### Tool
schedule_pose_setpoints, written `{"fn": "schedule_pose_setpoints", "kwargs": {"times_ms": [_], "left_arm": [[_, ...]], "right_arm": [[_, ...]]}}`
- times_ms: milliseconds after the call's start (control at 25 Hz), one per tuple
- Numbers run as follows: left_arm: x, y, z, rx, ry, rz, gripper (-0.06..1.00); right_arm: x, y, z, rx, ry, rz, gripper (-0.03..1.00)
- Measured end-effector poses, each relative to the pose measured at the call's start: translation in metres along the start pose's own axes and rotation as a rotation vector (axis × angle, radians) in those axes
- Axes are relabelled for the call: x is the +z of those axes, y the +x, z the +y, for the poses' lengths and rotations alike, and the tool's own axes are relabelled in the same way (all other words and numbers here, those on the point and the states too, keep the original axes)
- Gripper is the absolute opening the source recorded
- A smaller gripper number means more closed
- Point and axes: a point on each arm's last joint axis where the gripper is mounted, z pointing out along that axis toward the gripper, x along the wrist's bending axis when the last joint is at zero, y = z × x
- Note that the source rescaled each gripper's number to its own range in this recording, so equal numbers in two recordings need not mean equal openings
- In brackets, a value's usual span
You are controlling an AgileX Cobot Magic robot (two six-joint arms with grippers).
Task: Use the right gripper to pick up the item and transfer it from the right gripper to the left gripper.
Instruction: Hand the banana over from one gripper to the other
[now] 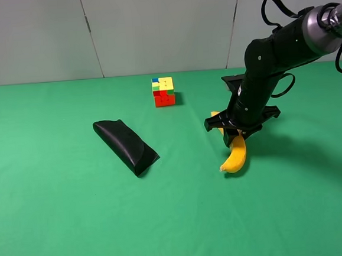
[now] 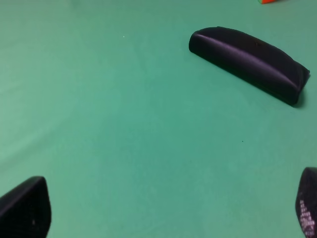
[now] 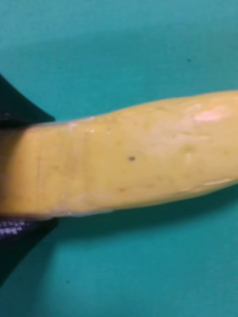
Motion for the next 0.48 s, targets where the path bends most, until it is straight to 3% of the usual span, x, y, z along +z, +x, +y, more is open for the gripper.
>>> {"fn": "schedule_pose_setpoints", "kwargs": {"times_ms": [480], "left_arm": [[0.000, 0.000, 0.000, 0.000, 0.000, 0.000, 0.98]], "right_arm": [[-0.038, 0.001, 0.000, -0.019, -0.032, 0.007, 0.00]]}}
